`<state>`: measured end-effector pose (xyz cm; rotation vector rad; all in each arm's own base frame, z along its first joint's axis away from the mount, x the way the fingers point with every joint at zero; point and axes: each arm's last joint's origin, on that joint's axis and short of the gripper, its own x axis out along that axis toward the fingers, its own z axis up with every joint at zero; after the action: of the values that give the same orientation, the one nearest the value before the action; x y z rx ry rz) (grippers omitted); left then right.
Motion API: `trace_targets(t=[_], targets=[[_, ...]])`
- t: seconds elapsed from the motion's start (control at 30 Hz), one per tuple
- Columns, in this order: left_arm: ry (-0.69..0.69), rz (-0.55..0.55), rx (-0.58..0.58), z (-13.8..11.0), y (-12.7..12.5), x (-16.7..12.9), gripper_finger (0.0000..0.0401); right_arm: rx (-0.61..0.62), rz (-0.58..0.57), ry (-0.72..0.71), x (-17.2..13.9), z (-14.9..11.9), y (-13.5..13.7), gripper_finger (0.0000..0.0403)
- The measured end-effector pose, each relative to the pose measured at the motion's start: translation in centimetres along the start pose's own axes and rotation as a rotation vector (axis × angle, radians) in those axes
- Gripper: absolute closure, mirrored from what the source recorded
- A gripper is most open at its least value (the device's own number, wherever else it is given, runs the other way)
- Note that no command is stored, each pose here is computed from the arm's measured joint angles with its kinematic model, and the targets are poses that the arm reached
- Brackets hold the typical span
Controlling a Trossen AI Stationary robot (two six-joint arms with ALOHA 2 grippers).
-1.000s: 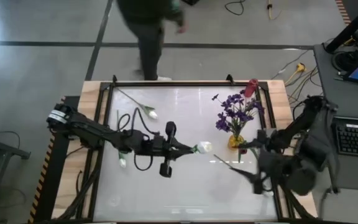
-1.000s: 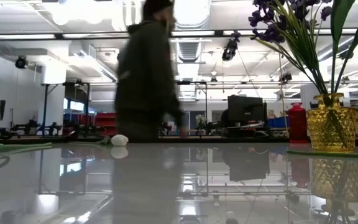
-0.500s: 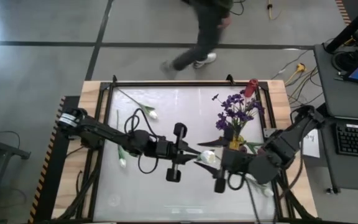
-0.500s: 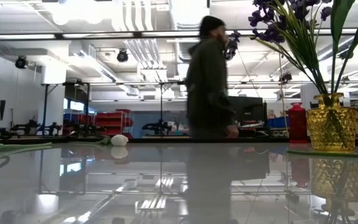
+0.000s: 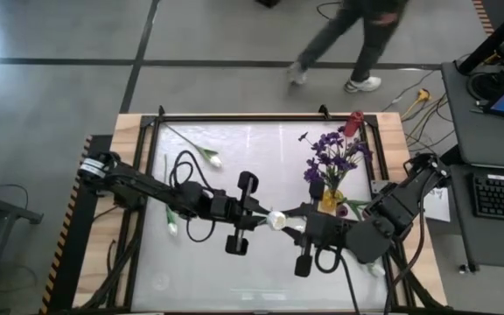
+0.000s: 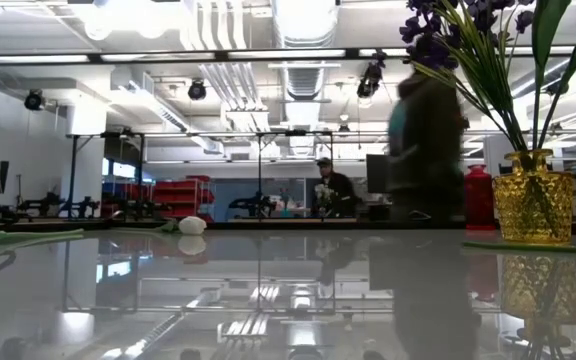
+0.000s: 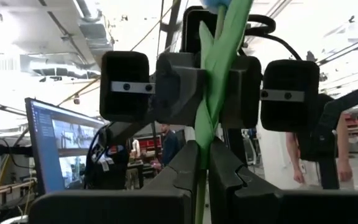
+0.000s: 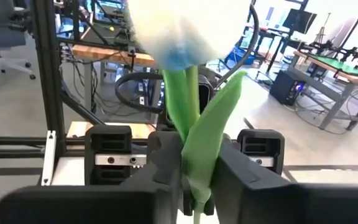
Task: Sort flowers into vase by color
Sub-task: Put the lower middle white flower into the red vase
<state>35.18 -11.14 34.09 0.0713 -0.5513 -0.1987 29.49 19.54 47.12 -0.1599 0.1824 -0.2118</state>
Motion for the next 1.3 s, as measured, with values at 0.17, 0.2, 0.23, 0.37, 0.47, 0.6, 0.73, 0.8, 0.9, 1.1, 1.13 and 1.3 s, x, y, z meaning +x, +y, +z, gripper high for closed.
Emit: trace_targets(t=[0.17,0.2,0.23,0.37,0.47,0.6,0.73,0.8,0.9,1.1,1.13,1.3], targets=[[0.027,-0.006,-0.023,-0.1,0.0,0.0,0.0392,-0.024,-0.006,0.012,0.2,-0.3,0.2,0.0388],[0.046,-0.009,-0.02,-0.1,0.0,0.0,0.0385,-0.027,-0.008,0.014,0.2,-0.3,0.2,0.0388],[0.065,-0.012,-0.016,-0.1,0.0,-0.1,0.0375,-0.029,-0.008,0.016,0.2,-0.3,0.2,0.0389],[0.183,-0.027,0.017,0.3,0.0,-0.5,0.0323,-0.015,-0.019,0.008,0.0,0.1,-0.8,0.039],[0.295,-0.008,0.049,0.7,0.3,-1.6,0.0278,0.008,-0.064,-0.009,-0.5,0.8,-2.4,0.039],[0.406,0.065,0.082,0.3,0.6,-4.0,0.0233,0.016,-0.164,-0.03,-1.0,1.8,-5.7,0.039],[0.417,0.151,0.062,-0.2,1.0,-7.0,0.0212,0.047,-0.335,-0.049,-1.6,2.9,-10.8,0.039],[0.412,0.2,0.055,-0.7,1.1,-8.5,0.021,0.067,-0.423,-0.056,-1.8,3.3,-13.7,0.039],[0.398,0.254,0.045,-1.9,1.2,-10.4,0.0211,0.085,-0.572,-0.052,-1.7,3.4,-18.2,0.039],[0.36,0.316,0.077,-3.8,2.5,-11.9,0.0219,0.047,-0.851,0.019,-1.6,2.4,-27.1,0.0391],[0.362,0.331,0.087,-4.0,2.9,-12.0,0.022,0.052,-0.876,0.029,-1.8,2.1,-28.5,0.0391],[0.347,0.421,0.106,-4.8,5.6,-11.0,0.0222,0.15,-0.949,0.111,-2.5,-0.7,-34.9,0.0391]])
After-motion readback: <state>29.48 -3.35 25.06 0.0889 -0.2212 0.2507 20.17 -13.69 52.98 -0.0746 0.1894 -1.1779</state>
